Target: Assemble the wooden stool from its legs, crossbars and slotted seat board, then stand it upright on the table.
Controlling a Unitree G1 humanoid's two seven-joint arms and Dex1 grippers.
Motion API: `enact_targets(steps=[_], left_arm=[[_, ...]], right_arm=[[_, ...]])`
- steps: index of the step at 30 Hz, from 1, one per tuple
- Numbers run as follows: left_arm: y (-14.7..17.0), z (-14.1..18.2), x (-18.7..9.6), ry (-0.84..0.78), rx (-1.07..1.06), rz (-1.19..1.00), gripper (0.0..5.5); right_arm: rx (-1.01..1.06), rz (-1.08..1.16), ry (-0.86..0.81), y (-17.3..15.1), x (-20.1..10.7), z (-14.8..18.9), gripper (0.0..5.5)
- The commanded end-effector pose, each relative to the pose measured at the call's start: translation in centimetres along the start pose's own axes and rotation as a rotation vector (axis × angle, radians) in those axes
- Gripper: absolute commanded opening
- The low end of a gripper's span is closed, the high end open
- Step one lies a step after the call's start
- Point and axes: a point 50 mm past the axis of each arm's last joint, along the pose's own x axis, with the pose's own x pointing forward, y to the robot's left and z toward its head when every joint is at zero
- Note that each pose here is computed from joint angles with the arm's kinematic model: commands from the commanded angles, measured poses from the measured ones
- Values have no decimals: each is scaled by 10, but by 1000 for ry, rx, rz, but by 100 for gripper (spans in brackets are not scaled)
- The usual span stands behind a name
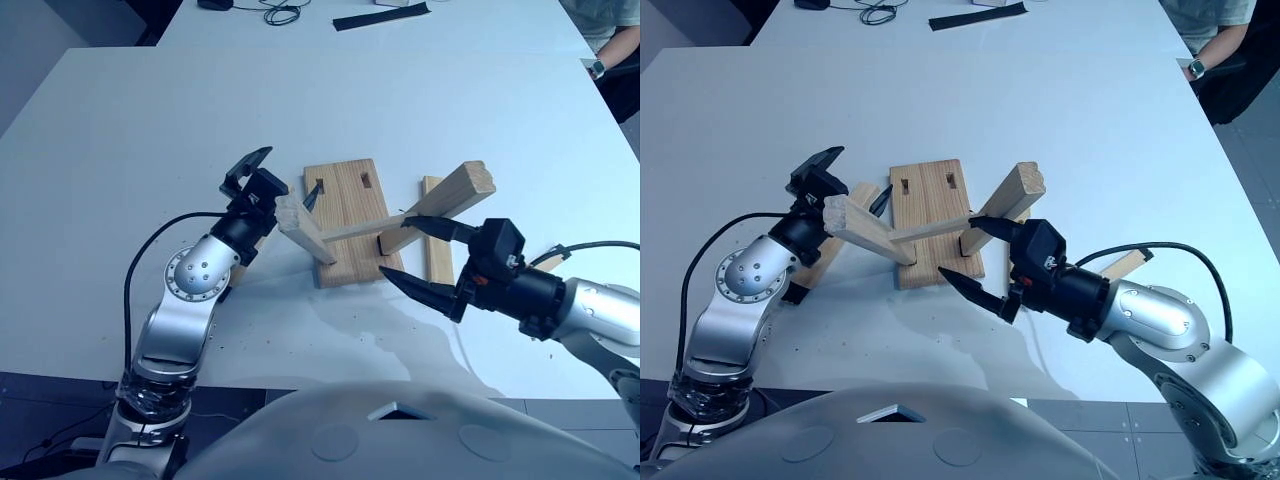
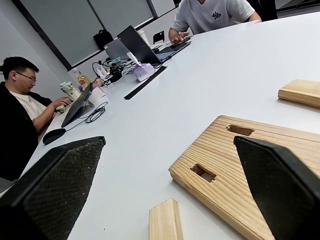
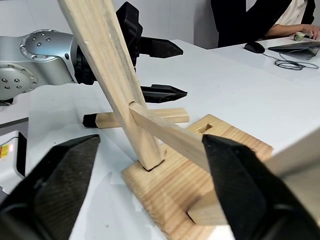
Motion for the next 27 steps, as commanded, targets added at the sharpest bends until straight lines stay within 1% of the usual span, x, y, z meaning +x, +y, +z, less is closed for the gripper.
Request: enact_targets(steps=[1,9,10,14,18,21,26,27], left_arm=[[0,2,3,-8,8,-5,478],[-1,3,2,-11,15,-20,478],[-1,3,1,-10,15,-21,478],[1,2,1,-7,21,-25,478],[1,2,1,-9,30,-33,478],[1,2,1,-13,37,-40,478],[1,4,2,-18,41,-45,478],[1,4,2,-18,42,-46,478]], right_arm=[[1,-6,-1,7,8,-4,295],[-8,-63,-48,12,17,-5,169],[-11,-69,-55,13,17,-5,165],[-67,-156,-89,14,19,-6,165],[-139,-289,-142,15,24,-7,165],[-133,-354,-178,18,29,-10,206],[-127,-393,-190,22,34,-14,289],[-125,-399,-194,22,35,-15,289]])
